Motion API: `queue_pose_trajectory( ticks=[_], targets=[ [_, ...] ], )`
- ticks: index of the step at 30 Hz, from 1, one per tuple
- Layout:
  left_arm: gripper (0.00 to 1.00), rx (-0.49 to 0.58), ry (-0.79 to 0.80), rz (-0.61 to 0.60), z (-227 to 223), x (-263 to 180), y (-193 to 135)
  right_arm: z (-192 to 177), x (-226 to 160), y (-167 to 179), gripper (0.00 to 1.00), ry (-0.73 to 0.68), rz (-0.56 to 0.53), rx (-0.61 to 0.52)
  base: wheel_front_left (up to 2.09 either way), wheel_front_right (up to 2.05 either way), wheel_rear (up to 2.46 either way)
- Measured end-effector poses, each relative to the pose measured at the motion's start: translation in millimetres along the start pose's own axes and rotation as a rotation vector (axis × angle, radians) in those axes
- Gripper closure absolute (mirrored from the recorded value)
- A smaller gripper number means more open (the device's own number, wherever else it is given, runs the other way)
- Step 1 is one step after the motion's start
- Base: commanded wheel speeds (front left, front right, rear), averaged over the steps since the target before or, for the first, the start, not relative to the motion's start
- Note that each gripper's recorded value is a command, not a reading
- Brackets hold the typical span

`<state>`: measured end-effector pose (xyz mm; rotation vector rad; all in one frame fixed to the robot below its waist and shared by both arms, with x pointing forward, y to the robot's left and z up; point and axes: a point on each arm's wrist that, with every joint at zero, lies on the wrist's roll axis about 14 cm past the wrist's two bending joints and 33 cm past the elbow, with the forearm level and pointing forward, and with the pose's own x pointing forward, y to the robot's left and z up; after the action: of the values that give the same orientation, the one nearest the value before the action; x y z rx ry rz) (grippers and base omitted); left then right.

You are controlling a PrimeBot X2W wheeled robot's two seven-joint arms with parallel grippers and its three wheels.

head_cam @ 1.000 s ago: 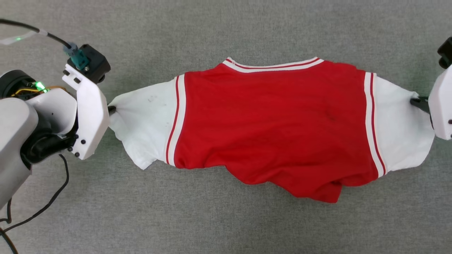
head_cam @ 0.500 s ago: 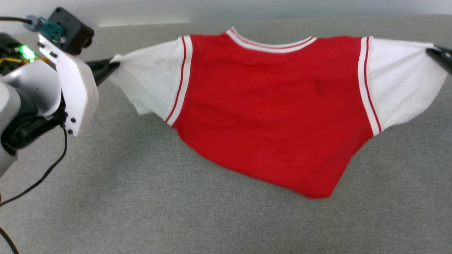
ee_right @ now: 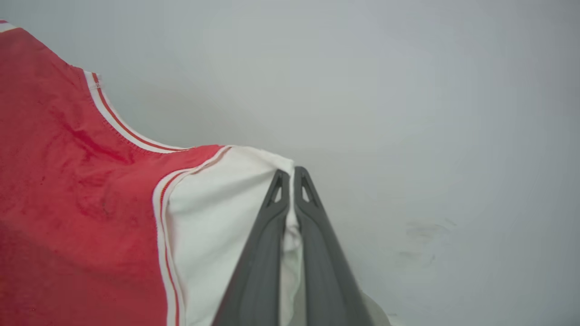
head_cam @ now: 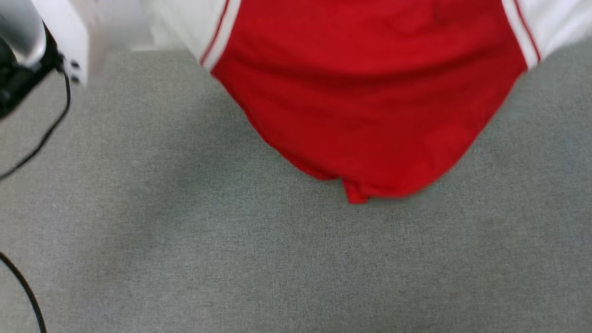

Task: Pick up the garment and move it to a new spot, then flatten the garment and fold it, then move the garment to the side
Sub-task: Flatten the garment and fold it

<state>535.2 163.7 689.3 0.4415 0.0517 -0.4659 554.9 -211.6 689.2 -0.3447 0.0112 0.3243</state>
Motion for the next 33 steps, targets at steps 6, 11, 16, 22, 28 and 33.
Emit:
queue_pose_trajectory(
  ticks=[6, 11, 16, 22, 28, 33],
  targets=[
    [1.0, 0.054, -0.106, 0.082, 30, 25, 22, 27, 34, -3, 1.0, -0.042, -0.031, -0.061, 0.0, 0.0, 0.0],
    [1.0, 0.106, -0.159, 0.163, 45, 47, 47, 55, 64, -14, 1.0, -0.09, -0.072, -0.109, 0.0, 0.0, 0.0],
    [1.0, 0.111, -0.226, 0.216, 61, 68, 67, 63, 95, -20, 1.0, -0.108, -0.104, -0.151, 0.0, 0.0, 0.0],
    [1.0, 0.122, -0.327, 0.269, 91, 86, 90, 96, 117, -36, 1.0, -0.218, -0.163, -0.184, 0.0, 0.0, 0.0],
    [1.0, 0.142, -0.418, 0.304, 117, 99, 104, 113, 133, -41, 1.0, -0.272, -0.184, -0.184, 0.0, 0.0, 0.0],
    [1.0, 0.126, -0.415, 0.289, 103, 114, 102, 98, 148, -35, 1.0, -0.247, -0.169, -0.19, 0.0, 0.0, 0.0]
  ],
)
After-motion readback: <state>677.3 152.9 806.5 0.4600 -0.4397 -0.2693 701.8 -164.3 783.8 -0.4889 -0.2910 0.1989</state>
